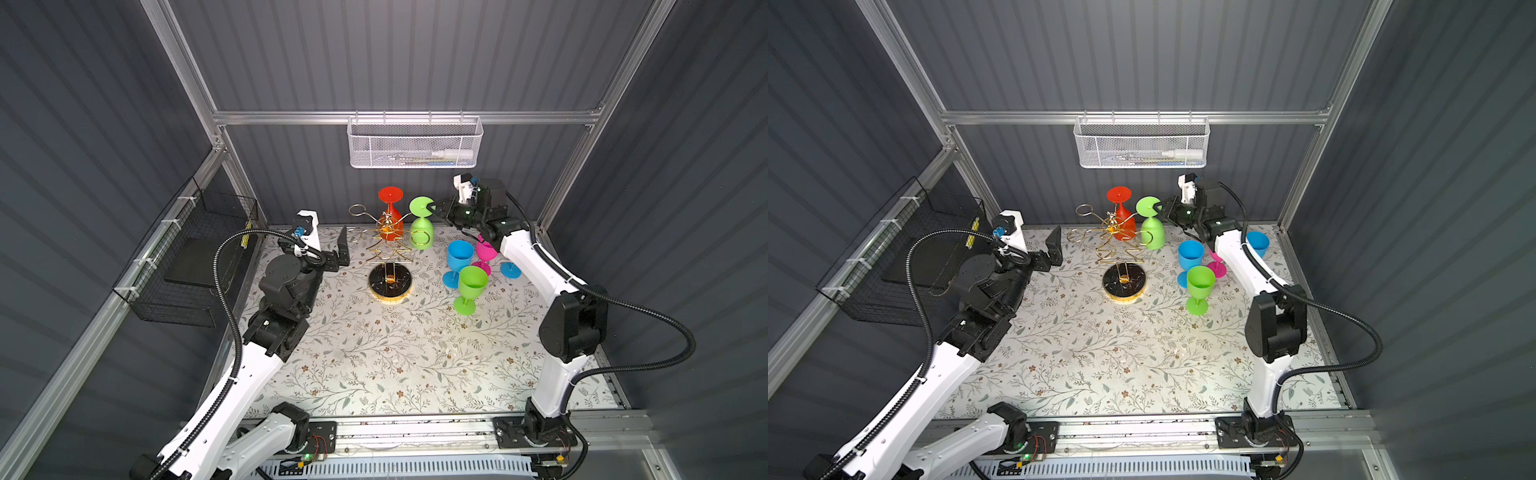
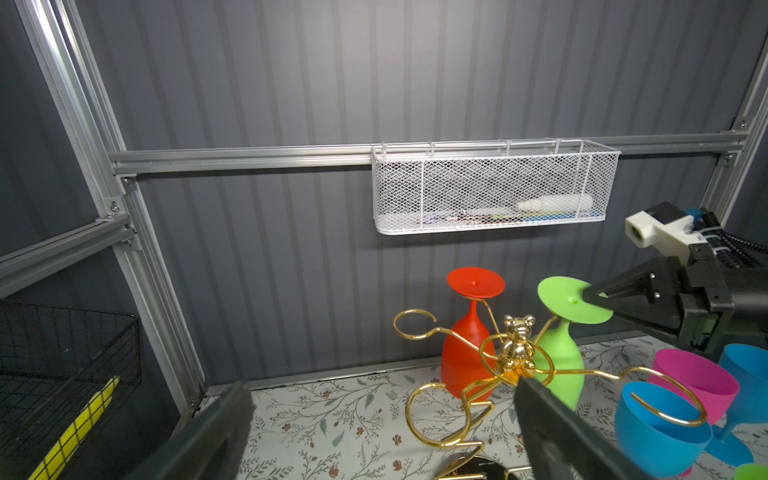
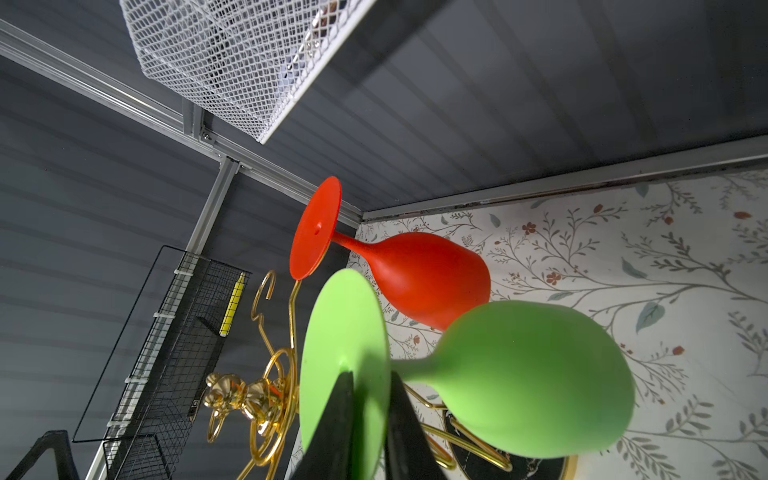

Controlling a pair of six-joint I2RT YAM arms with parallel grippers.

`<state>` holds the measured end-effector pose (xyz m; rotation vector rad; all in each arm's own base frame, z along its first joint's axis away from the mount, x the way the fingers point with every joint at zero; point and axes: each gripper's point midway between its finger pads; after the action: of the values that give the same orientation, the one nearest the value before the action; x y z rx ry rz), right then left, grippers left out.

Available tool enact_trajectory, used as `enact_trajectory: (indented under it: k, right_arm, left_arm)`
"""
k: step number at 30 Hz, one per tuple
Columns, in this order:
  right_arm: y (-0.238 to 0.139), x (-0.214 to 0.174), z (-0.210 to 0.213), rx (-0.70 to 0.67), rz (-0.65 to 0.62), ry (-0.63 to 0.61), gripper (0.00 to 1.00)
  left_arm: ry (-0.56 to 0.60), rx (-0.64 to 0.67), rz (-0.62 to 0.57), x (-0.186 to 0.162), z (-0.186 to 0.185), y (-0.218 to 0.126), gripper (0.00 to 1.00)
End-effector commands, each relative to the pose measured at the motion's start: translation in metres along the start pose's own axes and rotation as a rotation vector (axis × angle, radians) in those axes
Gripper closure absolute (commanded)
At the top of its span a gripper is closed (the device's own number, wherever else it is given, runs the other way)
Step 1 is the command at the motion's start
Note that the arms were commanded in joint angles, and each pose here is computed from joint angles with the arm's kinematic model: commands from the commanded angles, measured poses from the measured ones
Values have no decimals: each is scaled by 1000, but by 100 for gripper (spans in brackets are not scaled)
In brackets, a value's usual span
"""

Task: Take the wine glass off the wine glass rack
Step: 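Move the right gripper to the rack and grasp the green glass foot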

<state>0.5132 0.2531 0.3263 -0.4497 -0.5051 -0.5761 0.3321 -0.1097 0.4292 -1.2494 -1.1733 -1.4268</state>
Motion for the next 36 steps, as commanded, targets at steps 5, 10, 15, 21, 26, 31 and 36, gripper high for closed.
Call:
enact_trajectory:
  k: [5,10,15,21,26,31,36]
  right_arm:
    - [-5,4,17,64,2,3,91]
    - [-9,5,26,109,0,22,100]
    - [-8,5,31,149,6,45,100]
    - [-6,6,38,200,10,76,100]
    - [-5,4,39,213,16,86,100]
    - [-4,1,39,213,24,88,100]
    - [-1,-5,41,220,40,89,100]
  left_arm:
    - [8,-9,0,-1,1,-5,0]
    - [6,-13,1,-1,1,-6,0]
    - [4,-13,0,-1,1,-6,0]
    - [-1,-14,-3,0,1,-8,0]
    - [-1,-14,-4,1,2,-8,0]
    - [-4,-18,-3,1,1,-8,0]
    - [-5,-18,-3,1,1,-8,0]
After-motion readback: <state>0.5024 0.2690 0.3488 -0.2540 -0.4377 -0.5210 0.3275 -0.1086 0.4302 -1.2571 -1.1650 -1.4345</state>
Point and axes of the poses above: each gripper's point midway between its finger pads, its own y axis out along the fingers, its own z axis along the line the jaws close on, x = y × z, and after that the axes turned 1 degree about y, right-handed
